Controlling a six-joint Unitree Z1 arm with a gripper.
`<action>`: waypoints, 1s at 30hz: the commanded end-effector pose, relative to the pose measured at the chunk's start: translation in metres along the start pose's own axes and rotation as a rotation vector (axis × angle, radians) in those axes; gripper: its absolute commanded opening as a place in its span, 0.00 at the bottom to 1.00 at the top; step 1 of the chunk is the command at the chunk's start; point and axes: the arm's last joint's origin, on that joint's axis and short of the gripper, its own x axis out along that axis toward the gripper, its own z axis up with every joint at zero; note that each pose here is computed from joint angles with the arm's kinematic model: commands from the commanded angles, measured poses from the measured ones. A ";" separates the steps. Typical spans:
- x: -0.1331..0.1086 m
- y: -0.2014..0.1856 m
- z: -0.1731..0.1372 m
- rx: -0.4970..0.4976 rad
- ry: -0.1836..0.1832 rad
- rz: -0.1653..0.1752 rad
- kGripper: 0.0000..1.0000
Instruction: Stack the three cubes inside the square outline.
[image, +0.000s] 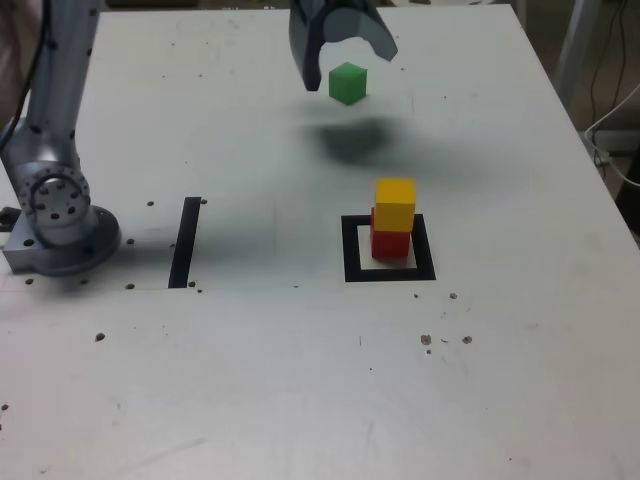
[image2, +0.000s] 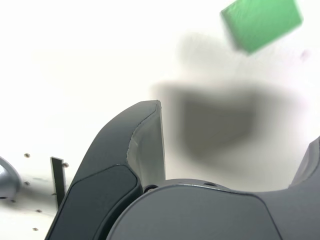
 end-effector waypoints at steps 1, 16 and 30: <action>0.010 0.013 0.009 -0.033 0.014 -0.020 1.00; 0.039 0.069 0.044 -0.147 0.054 -0.098 0.99; 0.066 0.073 0.054 -0.133 0.146 -0.172 0.83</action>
